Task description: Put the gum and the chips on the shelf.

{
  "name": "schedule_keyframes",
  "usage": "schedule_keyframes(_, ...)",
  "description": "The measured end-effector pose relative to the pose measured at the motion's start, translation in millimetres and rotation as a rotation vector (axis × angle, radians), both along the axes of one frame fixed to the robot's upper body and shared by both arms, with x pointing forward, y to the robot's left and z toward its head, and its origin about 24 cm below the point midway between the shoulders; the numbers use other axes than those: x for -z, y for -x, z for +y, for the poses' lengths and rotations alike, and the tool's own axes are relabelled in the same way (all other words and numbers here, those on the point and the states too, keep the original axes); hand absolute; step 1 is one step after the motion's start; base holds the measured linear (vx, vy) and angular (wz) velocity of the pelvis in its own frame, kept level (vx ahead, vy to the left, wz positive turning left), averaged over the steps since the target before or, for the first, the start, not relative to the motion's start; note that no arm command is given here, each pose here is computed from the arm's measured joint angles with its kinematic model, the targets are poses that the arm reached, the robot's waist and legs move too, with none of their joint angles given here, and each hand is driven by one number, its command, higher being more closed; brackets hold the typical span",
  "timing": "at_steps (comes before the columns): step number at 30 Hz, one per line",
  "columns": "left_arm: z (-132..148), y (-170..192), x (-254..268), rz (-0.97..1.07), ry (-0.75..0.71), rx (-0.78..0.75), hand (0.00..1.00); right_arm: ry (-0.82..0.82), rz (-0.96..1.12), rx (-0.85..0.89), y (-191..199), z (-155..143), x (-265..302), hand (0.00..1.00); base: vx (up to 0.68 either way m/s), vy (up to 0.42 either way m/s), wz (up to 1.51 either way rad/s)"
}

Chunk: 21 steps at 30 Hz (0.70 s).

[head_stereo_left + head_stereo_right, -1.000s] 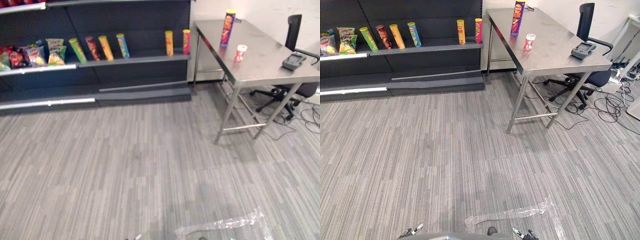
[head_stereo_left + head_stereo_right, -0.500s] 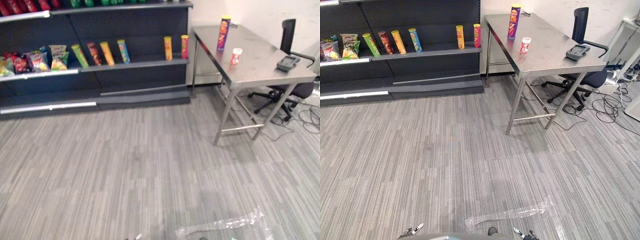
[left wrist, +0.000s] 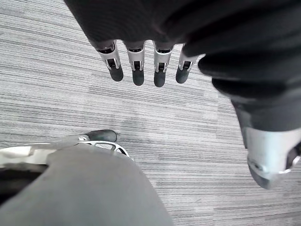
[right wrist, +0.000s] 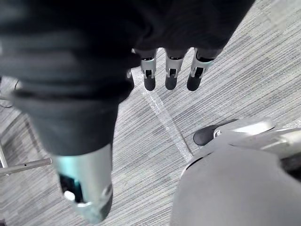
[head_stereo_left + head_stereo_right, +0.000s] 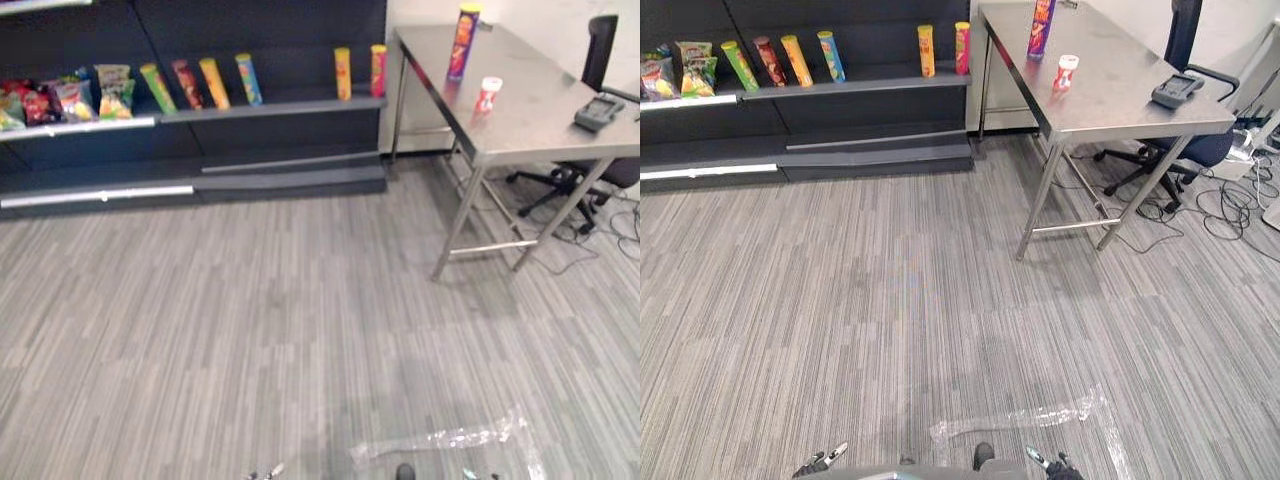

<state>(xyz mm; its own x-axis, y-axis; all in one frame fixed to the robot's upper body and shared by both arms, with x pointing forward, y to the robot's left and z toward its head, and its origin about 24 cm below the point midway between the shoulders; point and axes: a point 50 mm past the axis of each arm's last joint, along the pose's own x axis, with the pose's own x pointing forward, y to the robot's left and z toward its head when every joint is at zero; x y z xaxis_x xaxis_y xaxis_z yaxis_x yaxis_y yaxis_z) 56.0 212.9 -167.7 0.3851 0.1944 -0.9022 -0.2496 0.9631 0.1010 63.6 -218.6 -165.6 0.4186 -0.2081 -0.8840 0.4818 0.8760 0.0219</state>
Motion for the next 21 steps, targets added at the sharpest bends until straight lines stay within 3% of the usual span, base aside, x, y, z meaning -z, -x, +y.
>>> schedule_keyframes(12, 4, -19, -5, -0.119, 0.062, -0.211, 0.00, 0.003, 0.011, 0.138, 20, -15, -1, 0.00, -0.01, -0.041, 0.09)
schedule_keyframes(16, 4, -21, -6, -0.131, 0.056, -0.205, 0.00, 0.011, -0.031, 0.127, 2, -19, -4, 0.00, 0.19, 0.219, 0.00)
schedule_keyframes(21, 3, -18, -5, -0.123, 0.060, -0.214, 0.00, 0.014, -0.082, 0.064, -24, -17, -8, 0.00, 0.39, 0.468, -0.38)
